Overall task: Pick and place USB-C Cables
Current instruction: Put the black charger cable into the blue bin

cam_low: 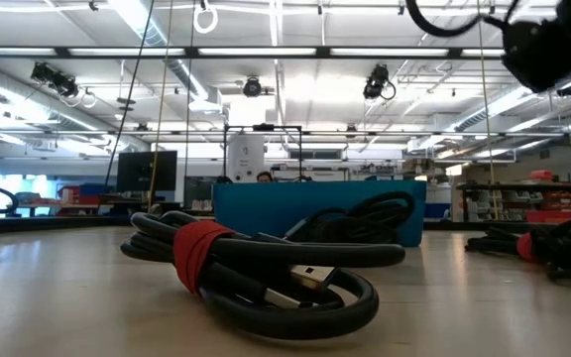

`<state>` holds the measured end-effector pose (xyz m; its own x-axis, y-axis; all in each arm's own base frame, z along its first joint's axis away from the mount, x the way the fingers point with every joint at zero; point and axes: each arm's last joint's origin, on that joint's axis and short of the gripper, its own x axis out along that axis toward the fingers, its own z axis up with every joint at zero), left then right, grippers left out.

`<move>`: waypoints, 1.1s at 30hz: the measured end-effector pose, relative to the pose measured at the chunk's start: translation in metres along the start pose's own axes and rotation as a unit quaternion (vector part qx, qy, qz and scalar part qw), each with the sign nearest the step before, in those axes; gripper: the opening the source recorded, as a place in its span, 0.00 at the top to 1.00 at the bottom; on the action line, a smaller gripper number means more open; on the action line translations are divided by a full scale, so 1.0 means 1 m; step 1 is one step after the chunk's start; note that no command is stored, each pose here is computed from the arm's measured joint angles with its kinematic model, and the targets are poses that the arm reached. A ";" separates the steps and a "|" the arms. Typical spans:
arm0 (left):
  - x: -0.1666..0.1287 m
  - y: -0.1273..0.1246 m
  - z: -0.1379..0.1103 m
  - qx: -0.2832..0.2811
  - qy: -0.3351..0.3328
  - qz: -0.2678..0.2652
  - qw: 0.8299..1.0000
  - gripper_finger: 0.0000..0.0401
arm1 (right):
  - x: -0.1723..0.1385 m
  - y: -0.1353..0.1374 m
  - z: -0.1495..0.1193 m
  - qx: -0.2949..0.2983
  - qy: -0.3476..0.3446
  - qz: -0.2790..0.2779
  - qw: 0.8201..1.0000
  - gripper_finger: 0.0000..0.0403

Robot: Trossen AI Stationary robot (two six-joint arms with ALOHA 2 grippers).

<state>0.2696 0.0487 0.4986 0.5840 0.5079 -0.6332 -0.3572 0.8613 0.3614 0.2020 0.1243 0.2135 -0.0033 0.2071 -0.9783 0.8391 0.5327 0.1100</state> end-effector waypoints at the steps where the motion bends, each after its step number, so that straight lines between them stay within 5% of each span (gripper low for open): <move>1: 0.000 0.000 0.000 0.000 0.000 0.000 1.000 0.62 | 0.006 -0.001 -0.001 0.001 0.000 0.005 1.000 0.51; 25: 0.000 0.000 0.000 -0.014 0.000 0.000 1.000 0.62 | 0.082 -0.036 0.009 -0.057 -0.003 0.066 0.996 0.52; 33: 0.000 0.000 0.002 -0.021 -0.008 0.001 1.000 0.62 | 0.085 -0.040 0.010 -0.059 -0.021 0.055 0.997 0.71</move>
<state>0.2708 0.0488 0.4998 0.5953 0.5093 -0.6215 -0.3883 0.8595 0.3324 0.1739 0.1123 0.1241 0.1097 0.2355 -0.9657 0.7636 0.6020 0.2335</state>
